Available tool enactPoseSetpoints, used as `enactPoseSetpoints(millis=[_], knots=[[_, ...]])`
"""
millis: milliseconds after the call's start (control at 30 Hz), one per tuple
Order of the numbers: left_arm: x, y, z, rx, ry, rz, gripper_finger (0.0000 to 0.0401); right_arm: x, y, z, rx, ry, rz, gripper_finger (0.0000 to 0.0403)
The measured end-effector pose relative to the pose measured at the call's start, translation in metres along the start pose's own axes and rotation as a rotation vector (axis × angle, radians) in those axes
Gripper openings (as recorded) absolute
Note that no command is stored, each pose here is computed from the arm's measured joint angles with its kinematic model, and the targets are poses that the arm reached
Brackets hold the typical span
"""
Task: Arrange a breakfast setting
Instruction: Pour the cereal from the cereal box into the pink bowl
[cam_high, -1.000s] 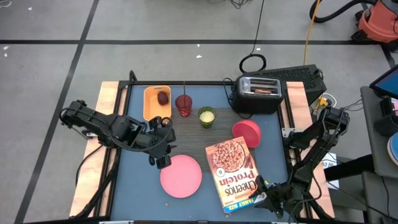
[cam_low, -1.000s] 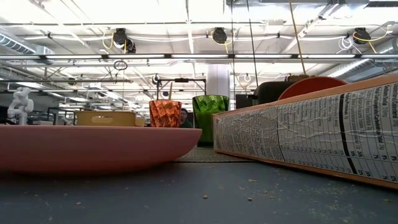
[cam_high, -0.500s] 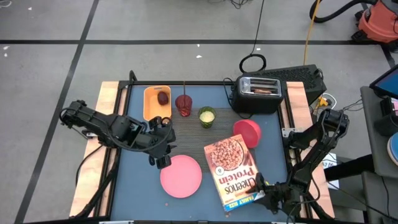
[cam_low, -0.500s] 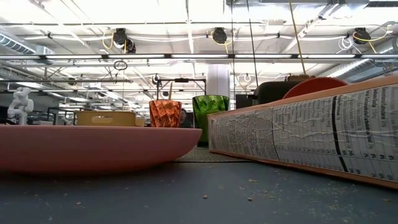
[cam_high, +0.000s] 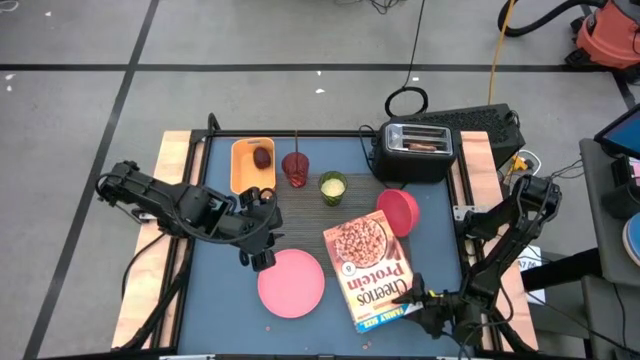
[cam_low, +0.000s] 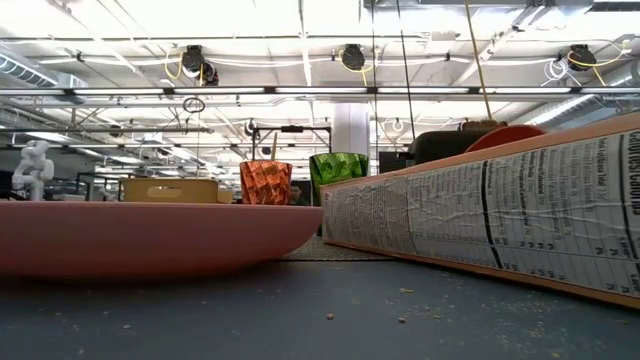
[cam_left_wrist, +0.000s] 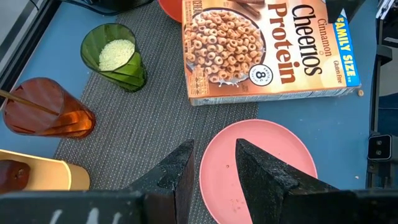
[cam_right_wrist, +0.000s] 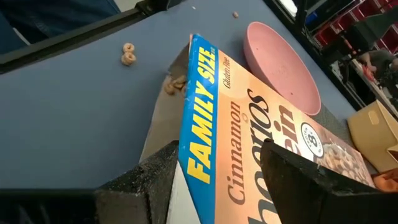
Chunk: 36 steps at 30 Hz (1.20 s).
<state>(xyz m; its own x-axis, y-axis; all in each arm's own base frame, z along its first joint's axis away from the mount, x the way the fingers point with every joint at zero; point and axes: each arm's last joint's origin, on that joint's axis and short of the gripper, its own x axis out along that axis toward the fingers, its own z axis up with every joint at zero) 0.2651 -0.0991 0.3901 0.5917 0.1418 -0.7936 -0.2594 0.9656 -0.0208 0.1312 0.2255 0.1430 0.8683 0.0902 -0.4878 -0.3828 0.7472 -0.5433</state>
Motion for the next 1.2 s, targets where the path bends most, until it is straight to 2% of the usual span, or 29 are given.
enactPoseSetpoints(millis=[133, 500, 800, 1200], knots=[[0.0, 0.0, 0.0, 0.0, 0.0, 0.0, 0.0124, 0.0, 0.0, 0.0, -0.005, 0.001, -0.001, 0.021], [0.0, 0.0, 0.0, 0.0, 0.0, 0.0, 0.0124, 0.003, -0.003, 0.0, -0.109, 0.009, -0.011, 0.0204], [0.0, 0.0, 0.0, -0.002, -0.001, 0.0, 0.0124, 0.01, -0.01, -0.002, -0.156, 0.04, -0.034, 0.0127], [0.0, 0.0, 0.0, -0.004, 0.0, 0.0, 0.0124, 0.014, -0.015, -0.004, -0.149, 0.065, -0.05, 0.0022]])
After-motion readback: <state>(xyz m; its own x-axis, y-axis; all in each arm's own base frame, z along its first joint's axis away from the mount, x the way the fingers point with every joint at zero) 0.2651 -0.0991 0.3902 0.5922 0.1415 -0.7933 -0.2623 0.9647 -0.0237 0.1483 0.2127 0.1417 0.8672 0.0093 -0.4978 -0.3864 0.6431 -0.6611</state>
